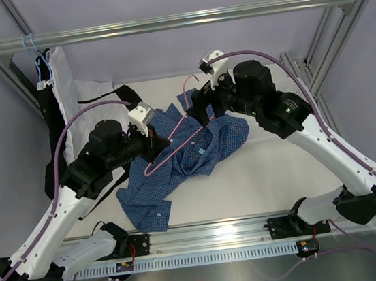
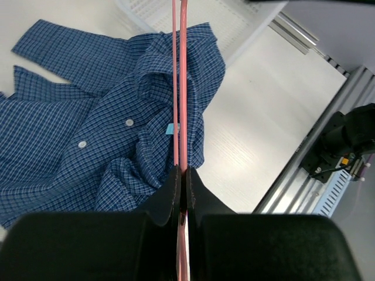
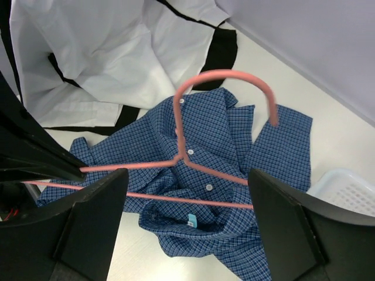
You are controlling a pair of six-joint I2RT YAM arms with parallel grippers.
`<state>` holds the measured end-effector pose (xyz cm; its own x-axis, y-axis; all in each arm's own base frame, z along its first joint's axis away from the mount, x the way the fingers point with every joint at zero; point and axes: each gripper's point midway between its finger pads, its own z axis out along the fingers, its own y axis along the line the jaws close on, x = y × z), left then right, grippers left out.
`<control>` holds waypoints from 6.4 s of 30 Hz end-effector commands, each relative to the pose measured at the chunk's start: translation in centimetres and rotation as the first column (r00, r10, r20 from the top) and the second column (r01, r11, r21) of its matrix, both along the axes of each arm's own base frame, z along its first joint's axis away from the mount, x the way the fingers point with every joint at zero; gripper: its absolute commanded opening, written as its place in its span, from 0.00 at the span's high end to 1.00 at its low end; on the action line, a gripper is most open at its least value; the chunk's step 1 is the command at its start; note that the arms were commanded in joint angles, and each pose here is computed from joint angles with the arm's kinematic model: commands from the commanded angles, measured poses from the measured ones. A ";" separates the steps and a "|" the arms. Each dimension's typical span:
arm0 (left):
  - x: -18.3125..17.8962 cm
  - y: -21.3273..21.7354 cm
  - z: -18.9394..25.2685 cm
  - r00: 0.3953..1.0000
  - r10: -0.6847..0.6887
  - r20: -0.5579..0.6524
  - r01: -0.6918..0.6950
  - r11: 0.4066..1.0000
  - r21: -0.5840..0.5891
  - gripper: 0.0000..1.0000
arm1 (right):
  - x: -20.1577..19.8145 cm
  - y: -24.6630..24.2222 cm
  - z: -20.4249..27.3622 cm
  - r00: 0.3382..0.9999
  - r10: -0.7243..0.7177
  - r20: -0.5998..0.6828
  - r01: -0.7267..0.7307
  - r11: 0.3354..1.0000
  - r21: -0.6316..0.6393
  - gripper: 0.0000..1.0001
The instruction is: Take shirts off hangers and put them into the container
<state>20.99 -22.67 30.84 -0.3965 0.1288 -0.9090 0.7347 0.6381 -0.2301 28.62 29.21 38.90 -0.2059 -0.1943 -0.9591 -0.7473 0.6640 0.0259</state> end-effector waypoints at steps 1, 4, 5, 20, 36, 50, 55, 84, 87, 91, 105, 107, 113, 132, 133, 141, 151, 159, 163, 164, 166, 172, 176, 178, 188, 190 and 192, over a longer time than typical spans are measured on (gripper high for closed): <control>1.0 1.7 1.1 0.991 0.126 0.049 -0.125 0.992 -0.023 1.00 | -0.9 -3.2 3.4 0.993 -0.106 0.059 0.102 0.993 0.057 0.04; 1.8 3.4 1.9 0.969 0.237 0.072 -0.235 0.971 -0.028 1.00 | -1.3 -5.8 3.5 0.979 -0.192 0.068 0.190 0.981 0.037 0.00; 2.0 3.9 2.3 0.961 0.265 0.079 -0.264 0.964 -0.030 1.00 | -1.5 -6.3 3.4 0.977 -0.205 0.066 0.203 0.979 0.029 0.01; 8.6 13.6 12.5 0.720 0.665 0.201 -0.645 0.747 -0.160 1.00 | -4.0 -7.8 -3.6 0.969 -0.234 -0.083 0.237 0.971 0.020 0.01; 15.0 18.0 9.7 0.647 0.755 0.108 -0.753 0.655 -0.068 1.00 | -3.7 -4.8 -9.3 0.965 -0.158 -0.210 0.157 0.987 -0.025 0.01; 14.5 18.6 5.9 0.657 0.753 0.045 -0.754 0.657 0.022 0.31 | -0.9 0.8 -19.1 0.928 -0.183 -0.326 0.120 0.972 -0.203 0.00; 11.2 20.1 7.1 0.607 0.792 0.069 -0.794 0.607 0.020 0.01 | 1.3 3.4 -22.6 0.904 -0.232 -0.360 0.145 0.957 -0.253 0.00; 2.8 20.4 5.1 0.624 0.780 0.056 -0.781 0.624 0.009 0.01 | 4.5 2.0 -15.4 0.922 -0.336 -0.195 0.274 0.918 -0.286 1.00; 2.8 20.2 5.3 0.631 0.774 0.054 -0.775 0.631 0.001 0.01 | 6.4 -2.5 -7.0 0.905 -0.424 -0.040 0.406 0.888 -0.215 1.00; 2.6 20.3 5.7 0.626 0.777 0.058 -0.778 0.628 -0.005 0.01 | 8.1 -11.0 1.6 0.804 -0.586 0.105 0.595 0.796 -0.113 1.00; 2.6 19.5 4.3 0.647 0.762 0.011 -0.762 0.647 -0.005 0.01 | 9.8 -27.6 2.5 0.511 -0.857 0.065 0.853 0.515 0.085 1.00; 2.6 19.5 4.0 0.647 0.763 0.007 -0.763 0.647 -0.002 0.01 | 10.0 -28.7 1.1 0.492 -0.870 0.022 0.863 0.491 0.118 1.00; 2.7 19.5 3.9 0.646 0.763 0.004 -0.763 0.646 0.000 0.01 | 8.8 -27.3 4.5 0.606 -0.795 0.028 0.757 0.587 0.286 1.00; 2.9 19.4 3.7 0.647 0.762 0.001 -0.762 0.647 -0.012 0.02 | -1.2 -26.5 22.4 0.631 -0.732 0.257 0.555 0.657 0.510 1.00; 2.9 19.4 3.7 0.647 0.762 0.001 -0.762 0.647 -0.012 0.02 | -1.5 -26.6 22.6 0.625 -0.737 0.259 0.556 0.653 0.515 1.00; 3.1 19.1 3.0 0.655 0.755 -0.017 -0.755 0.655 -0.006 0.02 | -1.5 -27.9 23.7 0.566 -0.774 0.284 0.589 0.620 0.518 1.00; 3.3 18.9 2.9 0.660 0.751 -0.024 -0.751 0.660 -0.007 0.03 | -0.7 -30.4 27.9 0.426 -0.852 0.303 0.629 0.520 0.577 1.00; 3.8 18.8 2.5 0.663 0.748 -0.031 -0.748 0.663 0.003 0.03 | 0.2 -30.2 29.9 0.410 -0.854 0.320 0.580 0.515 0.631 1.00; 4.0 18.7 2.1 0.663 0.747 -0.041 -0.748 0.664 0.006 0.03 | 2.5 -29.3 27.7 0.454 -0.836 0.310 0.577 0.540 0.612 1.00; 4.1 18.7 2.0 0.663 0.747 -0.042 -0.748 0.664 0.008 0.03 | 3.0 -29.1 27.1 0.464 -0.831 0.308 0.576 0.547 0.607 1.00; 4.1 18.7 1.8 0.663 0.747 -0.044 -0.748 0.664 0.011 0.03 | 4.7 -28.6 24.5 0.492 -0.820 0.292 0.594 0.561 0.576 1.00; 4.1 18.7 1.4 0.661 0.748 -0.052 -0.749 0.663 0.015 0.04 | 9.0 -27.7 13.3 0.560 -0.818 0.132 0.671 0.541 0.507 1.00; 4.1 18.7 1.0 0.660 0.749 -0.059 -0.749 0.663 0.025 0.04 | 10.3 -27.8 6.5 0.556 -0.831 0.021 0.731 0.501 0.463 1.00; 4.1 18.6 0.9 0.660 0.749 -0.061 -0.749 0.662 0.025 0.04 | 11.3 -27.9 2.7 0.546 -0.838 -0.023 0.770 0.490 0.408 1.00; 3.8 18.1 0.1 0.675 0.732 -0.091 -0.734 0.679 0.021 0.07 | 14.7 -30.5 -10.8 0.381 -0.894 -0.235 0.923 0.352 0.157 1.00; 3.7 18.1 -0.1 0.673 0.734 -0.095 -0.735 0.677 0.026 0.07 | 15.2 -30.8 -15.3 0.307 -0.887 -0.346 0.950 0.307 0.057 1.00; 3.6 18.2 0.0 0.672 0.735 -0.093 -0.736 0.676 0.024 0.07 | 14.8 -30.6 -20.3 0.186 -0.854 -0.485 0.963 0.257 -0.084 1.00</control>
